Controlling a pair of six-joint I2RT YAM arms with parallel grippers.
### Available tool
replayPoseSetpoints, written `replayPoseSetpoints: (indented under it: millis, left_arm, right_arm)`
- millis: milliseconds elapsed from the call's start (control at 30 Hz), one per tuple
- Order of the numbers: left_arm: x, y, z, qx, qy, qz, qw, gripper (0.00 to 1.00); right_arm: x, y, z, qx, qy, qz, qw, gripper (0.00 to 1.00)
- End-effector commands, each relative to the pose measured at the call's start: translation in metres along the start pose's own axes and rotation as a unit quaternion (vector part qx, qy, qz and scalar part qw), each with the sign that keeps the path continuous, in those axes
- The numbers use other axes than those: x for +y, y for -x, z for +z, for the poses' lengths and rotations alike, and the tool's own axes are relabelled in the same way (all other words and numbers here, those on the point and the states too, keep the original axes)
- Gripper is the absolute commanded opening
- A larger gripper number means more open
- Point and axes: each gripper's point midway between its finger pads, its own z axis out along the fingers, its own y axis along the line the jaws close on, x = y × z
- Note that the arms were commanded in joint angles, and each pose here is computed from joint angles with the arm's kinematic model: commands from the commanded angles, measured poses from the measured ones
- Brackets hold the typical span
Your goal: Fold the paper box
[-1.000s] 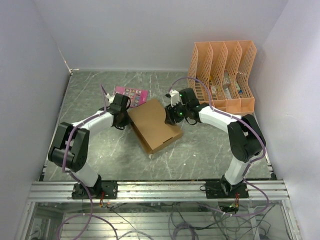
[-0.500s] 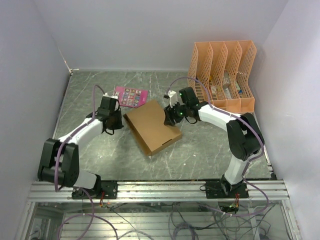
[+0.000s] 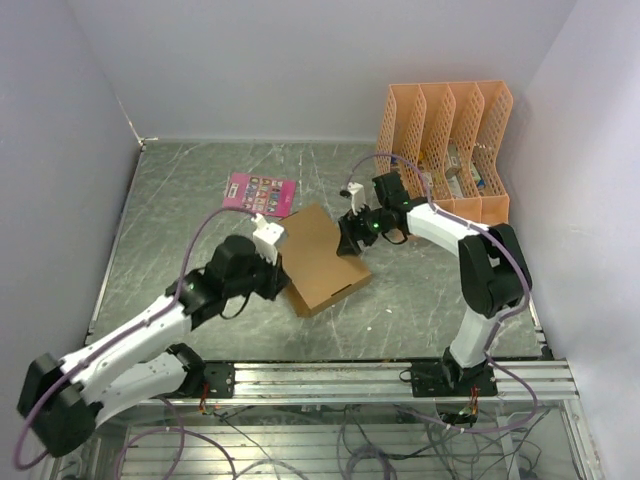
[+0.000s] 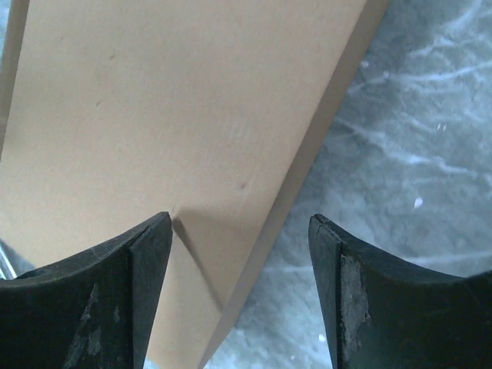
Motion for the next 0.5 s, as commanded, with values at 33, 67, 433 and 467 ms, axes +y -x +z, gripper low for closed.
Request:
replayPoseSetpoints:
  millis: [33,67,433,467]
  left_arm:
    - [-0.040,0.001,-0.028,-0.070,-0.024,-0.048,0.996,0.08]
    - [-0.052,-0.002,-0.030,-0.074,-0.042,-0.050,0.995,0.08]
    - [-0.059,-0.098,-0.022,0.080,0.071,-0.037,0.994,0.10]
    - [-0.056,-0.104,-0.022,0.094,0.093,-0.026,0.991,0.10]
  right_arm:
    - [0.014,0.005,-0.035,-0.041,0.006,-0.027,0.999,0.73]
    - [0.015,0.006,-0.040,-0.052,0.008,-0.030,0.998,0.74]
    - [0.015,-0.021,-0.042,-0.040,0.037,-0.019,0.998,0.81]
    - [0.014,-0.024,-0.040,-0.033,0.037,-0.017,0.999,0.80]
